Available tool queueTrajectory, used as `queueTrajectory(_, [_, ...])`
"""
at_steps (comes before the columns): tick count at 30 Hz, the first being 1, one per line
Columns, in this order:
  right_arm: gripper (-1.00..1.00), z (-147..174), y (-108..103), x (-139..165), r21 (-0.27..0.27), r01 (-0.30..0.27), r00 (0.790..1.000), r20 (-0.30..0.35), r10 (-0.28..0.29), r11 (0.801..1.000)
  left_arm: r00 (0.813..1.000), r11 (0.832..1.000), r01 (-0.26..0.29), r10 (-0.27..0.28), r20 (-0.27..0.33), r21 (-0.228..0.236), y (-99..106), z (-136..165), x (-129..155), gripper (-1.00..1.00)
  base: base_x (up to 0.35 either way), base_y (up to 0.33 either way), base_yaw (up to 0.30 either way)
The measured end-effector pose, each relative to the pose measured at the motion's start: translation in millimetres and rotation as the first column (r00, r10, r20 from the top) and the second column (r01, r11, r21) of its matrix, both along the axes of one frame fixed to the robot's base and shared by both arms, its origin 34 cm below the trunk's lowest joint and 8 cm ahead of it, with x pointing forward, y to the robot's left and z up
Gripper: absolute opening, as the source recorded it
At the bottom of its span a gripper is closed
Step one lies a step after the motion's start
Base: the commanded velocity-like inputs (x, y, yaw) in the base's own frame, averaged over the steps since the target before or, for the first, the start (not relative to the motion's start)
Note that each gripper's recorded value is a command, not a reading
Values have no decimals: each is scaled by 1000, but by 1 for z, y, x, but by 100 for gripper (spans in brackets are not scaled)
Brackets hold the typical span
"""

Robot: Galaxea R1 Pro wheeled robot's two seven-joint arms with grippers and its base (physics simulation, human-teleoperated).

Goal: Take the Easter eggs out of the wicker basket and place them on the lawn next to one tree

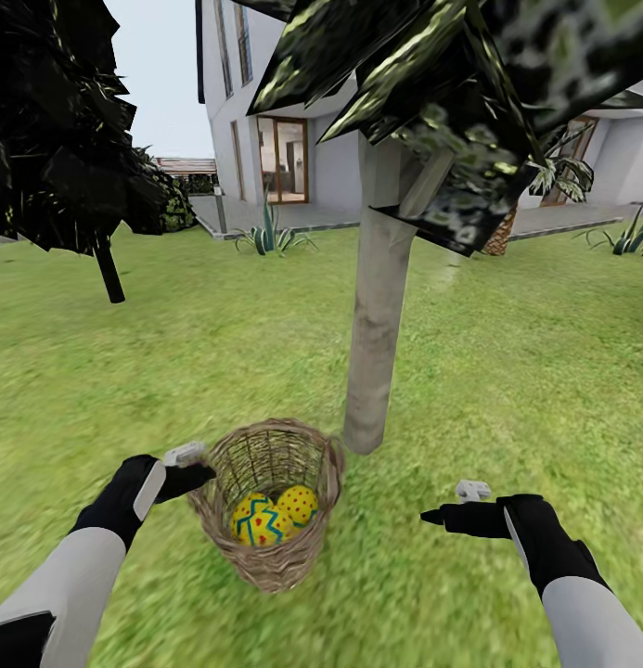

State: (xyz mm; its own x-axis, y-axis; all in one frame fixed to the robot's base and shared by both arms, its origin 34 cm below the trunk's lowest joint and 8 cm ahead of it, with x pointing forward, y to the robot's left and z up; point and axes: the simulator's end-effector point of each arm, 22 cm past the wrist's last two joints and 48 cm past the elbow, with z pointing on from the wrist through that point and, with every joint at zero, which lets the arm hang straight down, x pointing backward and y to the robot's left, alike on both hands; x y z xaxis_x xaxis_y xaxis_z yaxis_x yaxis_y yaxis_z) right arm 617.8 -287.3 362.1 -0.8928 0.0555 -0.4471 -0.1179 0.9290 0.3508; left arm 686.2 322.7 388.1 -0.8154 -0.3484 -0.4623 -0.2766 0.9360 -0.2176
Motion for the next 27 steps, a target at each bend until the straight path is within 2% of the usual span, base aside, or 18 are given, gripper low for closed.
queueTrajectory(8, [100, 0, 0, 0, 0, 0, 1000, 0, 0, 1000, 1000, 1000, -4, 4, 4, -1, 3, 1, 1, 100, 0, 0, 0])
queueTrajectory(18, [100, 22, 0, 6, -1, 0, 1000, 1, 0, 1000, 1000, 1000, -4, 4, 19, -8, 3, 29, 11, 100, 0, 0, 0])
queueTrajectory(23, [100, 34, -1, 10, -5, 0, 1000, 2, 0, 1000, 997, 1000, -4, 4, 79, 5, 7, 63, 27, 100, 0, 0, 0])
queueTrajectory(25, [100, 38, -1, 11, -10, -3, 1000, 7, 3, 1000, 996, 1000, -22, 22, 89, -8, 12, 71, 30, 100, 0, 0, 0])
queueTrajectory(27, [100, 44, -1, 15, -15, -9, 1000, 23, 9, 1000, 993, 998, -53, 57, 103, -40, 23, 79, 31, 100, 0, 0, 0])
